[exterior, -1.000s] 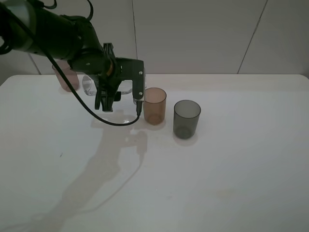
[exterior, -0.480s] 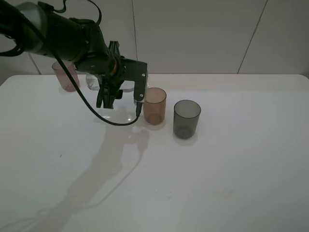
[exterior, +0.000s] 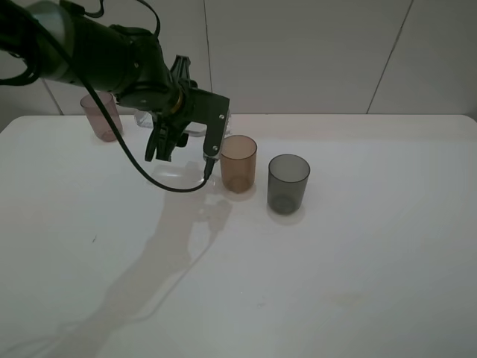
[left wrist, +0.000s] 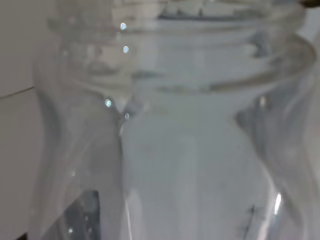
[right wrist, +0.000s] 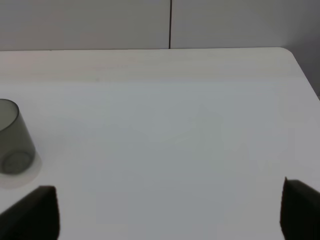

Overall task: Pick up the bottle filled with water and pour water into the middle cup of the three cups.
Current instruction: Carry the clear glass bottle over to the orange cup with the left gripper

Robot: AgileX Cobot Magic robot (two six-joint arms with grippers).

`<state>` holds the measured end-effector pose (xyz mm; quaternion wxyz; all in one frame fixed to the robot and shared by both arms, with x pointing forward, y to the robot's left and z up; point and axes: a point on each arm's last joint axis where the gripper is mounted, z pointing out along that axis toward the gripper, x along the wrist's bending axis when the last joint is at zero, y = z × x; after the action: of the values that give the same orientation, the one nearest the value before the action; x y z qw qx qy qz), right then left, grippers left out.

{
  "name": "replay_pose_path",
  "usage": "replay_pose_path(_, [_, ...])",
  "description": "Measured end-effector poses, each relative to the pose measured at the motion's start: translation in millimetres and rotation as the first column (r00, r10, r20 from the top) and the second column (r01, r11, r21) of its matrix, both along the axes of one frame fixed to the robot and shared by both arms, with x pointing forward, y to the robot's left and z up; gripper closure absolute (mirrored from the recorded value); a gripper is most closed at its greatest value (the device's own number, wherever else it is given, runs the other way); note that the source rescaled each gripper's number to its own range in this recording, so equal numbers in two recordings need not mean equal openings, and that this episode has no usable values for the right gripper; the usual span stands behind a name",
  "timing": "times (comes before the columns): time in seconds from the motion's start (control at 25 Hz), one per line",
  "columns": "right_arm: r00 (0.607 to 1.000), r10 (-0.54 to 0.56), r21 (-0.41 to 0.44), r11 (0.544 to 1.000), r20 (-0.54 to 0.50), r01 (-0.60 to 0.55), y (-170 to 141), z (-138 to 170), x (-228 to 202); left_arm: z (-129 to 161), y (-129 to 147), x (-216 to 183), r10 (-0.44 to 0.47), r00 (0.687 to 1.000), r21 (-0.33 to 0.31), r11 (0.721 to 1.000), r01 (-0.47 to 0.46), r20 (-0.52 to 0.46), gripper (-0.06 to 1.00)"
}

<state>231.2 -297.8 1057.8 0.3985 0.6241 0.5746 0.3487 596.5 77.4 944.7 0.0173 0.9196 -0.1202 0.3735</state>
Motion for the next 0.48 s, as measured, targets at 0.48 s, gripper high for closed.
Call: replay_pose_path(0.48, [1.0, 0.0, 0.0, 1.0, 0.0, 0.0, 0.0, 0.0, 0.0, 2.2, 0.1, 2.2, -0.074, 0.996, 0.076, 0.995, 0.071, 0.044, 0.93])
